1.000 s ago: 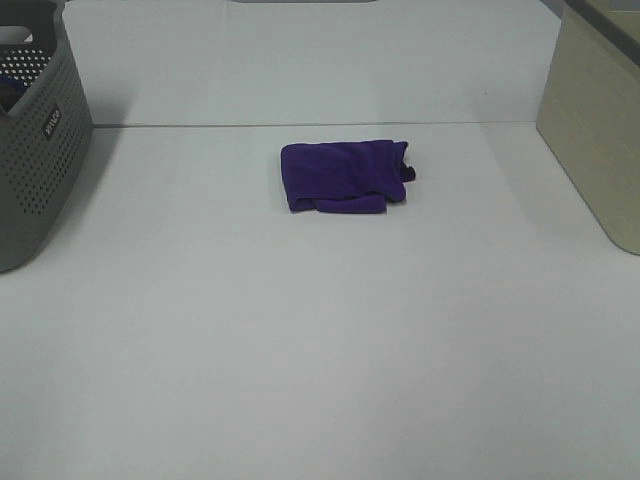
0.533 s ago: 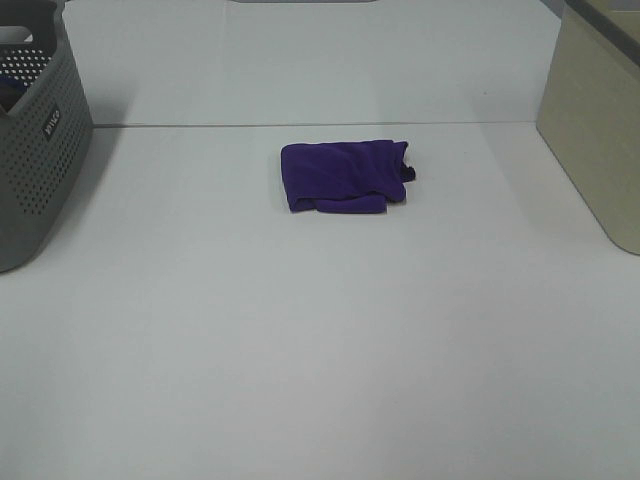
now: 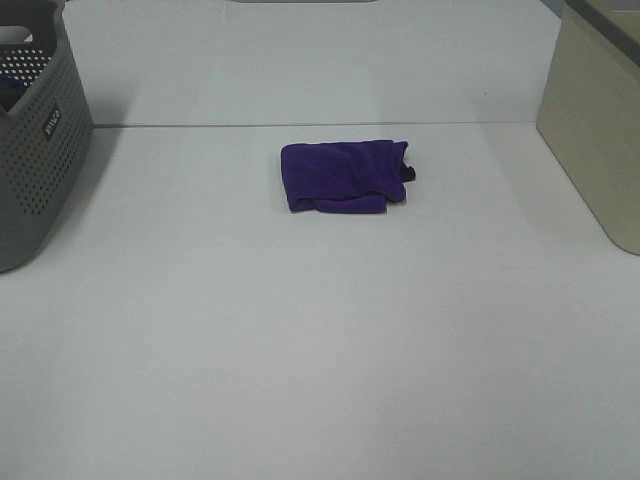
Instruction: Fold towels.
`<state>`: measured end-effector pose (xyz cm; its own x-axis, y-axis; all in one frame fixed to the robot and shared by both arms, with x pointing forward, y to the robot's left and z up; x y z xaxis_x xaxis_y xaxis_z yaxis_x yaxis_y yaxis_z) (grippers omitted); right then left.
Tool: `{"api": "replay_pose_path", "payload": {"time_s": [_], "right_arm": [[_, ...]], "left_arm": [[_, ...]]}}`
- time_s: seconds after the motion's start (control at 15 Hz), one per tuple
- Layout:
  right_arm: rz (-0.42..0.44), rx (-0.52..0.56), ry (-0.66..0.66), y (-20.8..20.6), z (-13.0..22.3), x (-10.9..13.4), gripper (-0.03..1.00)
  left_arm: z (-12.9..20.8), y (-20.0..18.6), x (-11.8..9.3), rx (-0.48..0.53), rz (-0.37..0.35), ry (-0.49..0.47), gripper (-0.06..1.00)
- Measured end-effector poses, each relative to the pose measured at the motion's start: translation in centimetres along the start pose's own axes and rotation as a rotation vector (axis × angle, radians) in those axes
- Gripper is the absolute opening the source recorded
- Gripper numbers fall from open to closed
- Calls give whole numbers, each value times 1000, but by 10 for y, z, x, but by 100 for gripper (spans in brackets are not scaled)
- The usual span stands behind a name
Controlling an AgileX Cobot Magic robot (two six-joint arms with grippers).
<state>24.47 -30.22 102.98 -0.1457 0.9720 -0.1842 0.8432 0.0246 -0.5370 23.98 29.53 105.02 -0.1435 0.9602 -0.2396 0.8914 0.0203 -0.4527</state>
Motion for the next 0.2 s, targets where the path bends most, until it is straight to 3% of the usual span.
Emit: {"api": "replay_pose_path", "payload": {"time_s": [0.2], "right_arm": [[0,0,0,0,0,0,76]], "left_arm": [[0,0,0,0,0,0,72]]}}
Point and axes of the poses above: a point on each arm's last joint axis where the gripper is mounted, y pointing out along that axis toward the gripper, x along the wrist's bending axis when the last joint is at zero, z = x × y, the point moved 1 cm from there along y, pointing out along that axis toward the gripper, and after that the axes turned 10 degrees about -y, right-handed, at the moved point
